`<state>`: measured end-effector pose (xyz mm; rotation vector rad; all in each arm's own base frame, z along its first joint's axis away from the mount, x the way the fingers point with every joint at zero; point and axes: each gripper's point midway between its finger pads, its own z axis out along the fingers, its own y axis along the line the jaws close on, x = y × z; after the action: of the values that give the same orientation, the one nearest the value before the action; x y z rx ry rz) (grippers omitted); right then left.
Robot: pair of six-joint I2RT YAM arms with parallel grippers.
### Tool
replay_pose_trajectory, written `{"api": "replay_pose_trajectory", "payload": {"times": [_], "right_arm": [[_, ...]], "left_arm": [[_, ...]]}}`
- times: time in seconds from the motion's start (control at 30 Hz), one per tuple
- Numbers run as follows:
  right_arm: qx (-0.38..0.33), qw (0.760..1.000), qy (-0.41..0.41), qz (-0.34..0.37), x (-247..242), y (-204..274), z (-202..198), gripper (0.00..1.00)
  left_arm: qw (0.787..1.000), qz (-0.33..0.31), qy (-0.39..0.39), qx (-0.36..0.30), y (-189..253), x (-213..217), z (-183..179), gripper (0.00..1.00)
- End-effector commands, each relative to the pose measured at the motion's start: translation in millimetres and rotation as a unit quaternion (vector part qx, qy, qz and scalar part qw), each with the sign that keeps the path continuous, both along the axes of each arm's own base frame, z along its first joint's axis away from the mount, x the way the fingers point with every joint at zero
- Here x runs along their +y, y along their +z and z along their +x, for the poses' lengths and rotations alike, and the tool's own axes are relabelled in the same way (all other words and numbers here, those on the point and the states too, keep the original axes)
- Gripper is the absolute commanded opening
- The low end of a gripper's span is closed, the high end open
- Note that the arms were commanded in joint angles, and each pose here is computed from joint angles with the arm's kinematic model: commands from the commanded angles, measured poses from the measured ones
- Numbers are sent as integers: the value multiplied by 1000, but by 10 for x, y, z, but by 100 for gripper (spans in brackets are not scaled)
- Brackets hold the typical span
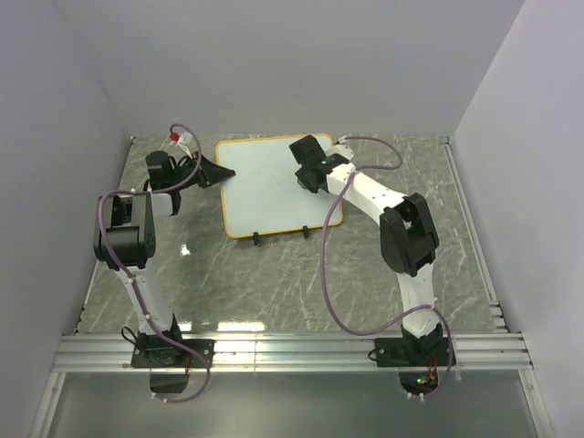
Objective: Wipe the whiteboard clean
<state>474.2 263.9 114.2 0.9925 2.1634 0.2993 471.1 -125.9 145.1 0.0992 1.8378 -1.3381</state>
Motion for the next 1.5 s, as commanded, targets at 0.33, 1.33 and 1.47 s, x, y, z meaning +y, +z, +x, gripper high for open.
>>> {"api": "replay_pose_trajectory", "payload": {"times": [0.33, 1.33, 1.47], "right_arm": [[20, 997, 62, 30, 1198, -374, -171, 0], [67, 996, 39, -53, 291, -752, -684, 0], [52, 996, 45, -62, 271, -549, -647, 0]], "left_arm": [[997, 69, 26, -19, -378, -6, 91, 0], [996, 76, 30, -24, -351, -16, 93, 0], [996, 83, 28, -34, -330, -49, 41, 0]]}}
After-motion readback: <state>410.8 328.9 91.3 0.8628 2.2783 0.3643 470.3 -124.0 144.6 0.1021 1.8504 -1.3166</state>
